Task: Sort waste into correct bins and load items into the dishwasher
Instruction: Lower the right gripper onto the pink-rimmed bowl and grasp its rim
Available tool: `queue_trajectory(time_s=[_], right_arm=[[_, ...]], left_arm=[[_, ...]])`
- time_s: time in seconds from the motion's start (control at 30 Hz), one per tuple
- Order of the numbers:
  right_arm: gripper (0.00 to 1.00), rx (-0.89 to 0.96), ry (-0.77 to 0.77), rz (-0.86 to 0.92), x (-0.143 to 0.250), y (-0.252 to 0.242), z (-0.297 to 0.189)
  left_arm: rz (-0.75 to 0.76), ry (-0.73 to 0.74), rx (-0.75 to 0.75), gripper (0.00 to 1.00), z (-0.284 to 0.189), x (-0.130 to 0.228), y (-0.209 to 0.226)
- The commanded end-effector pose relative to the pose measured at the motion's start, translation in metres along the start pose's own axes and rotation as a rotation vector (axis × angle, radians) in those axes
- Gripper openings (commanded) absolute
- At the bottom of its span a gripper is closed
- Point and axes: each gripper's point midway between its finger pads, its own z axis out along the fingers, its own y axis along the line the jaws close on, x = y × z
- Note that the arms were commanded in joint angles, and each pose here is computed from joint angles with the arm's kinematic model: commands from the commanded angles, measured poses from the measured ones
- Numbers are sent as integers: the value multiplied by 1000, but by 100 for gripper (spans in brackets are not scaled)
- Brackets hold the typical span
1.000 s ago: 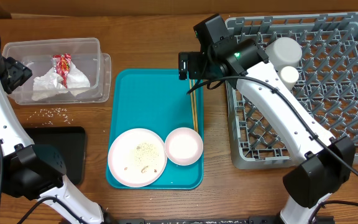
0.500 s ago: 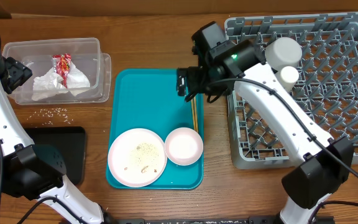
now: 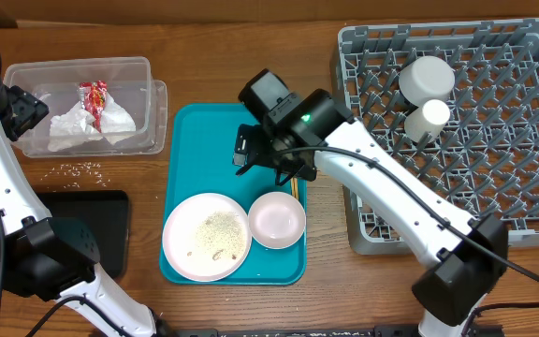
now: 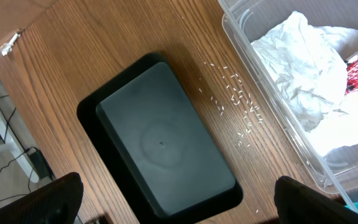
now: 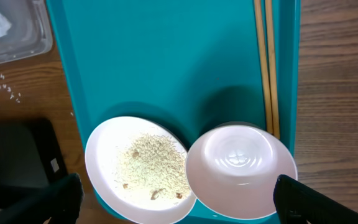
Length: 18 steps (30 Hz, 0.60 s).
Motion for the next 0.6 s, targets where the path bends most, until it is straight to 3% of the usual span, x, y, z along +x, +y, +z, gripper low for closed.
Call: queue_trajectory(time_s=[0.0,0.57], right_arm=[[100,52,-7,49,5,2,19],[100,20,-23,44,0,12,25]], left_arm=[[10,14,-9,100,5,1,1],[10,14,-9,100,5,1,1]])
